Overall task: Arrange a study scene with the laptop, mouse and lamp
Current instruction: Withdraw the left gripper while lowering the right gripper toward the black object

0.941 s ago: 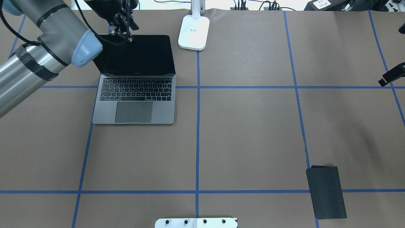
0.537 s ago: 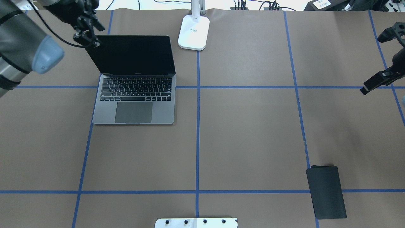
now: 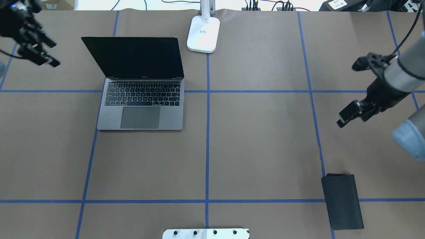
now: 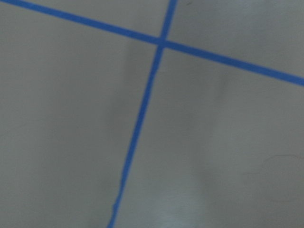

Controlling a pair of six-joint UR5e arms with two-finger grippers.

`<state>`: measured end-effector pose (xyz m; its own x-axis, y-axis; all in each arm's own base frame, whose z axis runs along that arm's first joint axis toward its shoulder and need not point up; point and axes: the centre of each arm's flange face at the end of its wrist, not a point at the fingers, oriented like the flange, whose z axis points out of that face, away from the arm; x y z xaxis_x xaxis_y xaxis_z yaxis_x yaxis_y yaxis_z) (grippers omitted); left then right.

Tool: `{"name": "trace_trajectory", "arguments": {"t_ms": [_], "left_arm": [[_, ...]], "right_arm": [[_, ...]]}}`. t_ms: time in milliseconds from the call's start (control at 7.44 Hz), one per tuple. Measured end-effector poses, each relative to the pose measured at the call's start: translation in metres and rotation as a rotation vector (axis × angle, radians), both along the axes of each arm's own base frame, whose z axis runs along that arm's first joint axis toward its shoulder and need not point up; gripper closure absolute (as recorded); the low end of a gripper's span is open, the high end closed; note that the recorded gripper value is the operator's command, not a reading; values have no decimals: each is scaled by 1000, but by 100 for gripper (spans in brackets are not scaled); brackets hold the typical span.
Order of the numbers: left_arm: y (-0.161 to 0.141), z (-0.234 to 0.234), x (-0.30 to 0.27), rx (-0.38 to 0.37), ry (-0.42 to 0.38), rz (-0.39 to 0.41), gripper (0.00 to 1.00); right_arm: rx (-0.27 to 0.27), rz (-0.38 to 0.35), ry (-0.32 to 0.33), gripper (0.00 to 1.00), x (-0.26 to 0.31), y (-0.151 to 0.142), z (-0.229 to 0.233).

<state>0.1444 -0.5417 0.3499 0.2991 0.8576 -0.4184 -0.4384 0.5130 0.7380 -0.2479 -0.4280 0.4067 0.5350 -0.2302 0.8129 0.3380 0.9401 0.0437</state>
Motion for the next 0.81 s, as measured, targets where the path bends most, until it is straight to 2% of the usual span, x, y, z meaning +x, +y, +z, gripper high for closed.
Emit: {"name": "trace_trajectory", "arguments": {"t_ms": [134,269,403,538,806], "left_arm": [[31,14,-15,-86,-5,-49,2],[50,26,-23,-145,-16,-85,2],[59,38,-28,-174,-40,-112,2],[64,45,-30,-181,-60,-128,2],[68,47,-31,-169,-74,-136,2]], "right_arm": [[-41,21,6,1,4,27,6],[-81,56,9,1,18,53,26],[-114,84,2,2,32,75,54],[-146,84,-17,3,39,90,82],[-195,57,-48,3,35,100,133]]}}
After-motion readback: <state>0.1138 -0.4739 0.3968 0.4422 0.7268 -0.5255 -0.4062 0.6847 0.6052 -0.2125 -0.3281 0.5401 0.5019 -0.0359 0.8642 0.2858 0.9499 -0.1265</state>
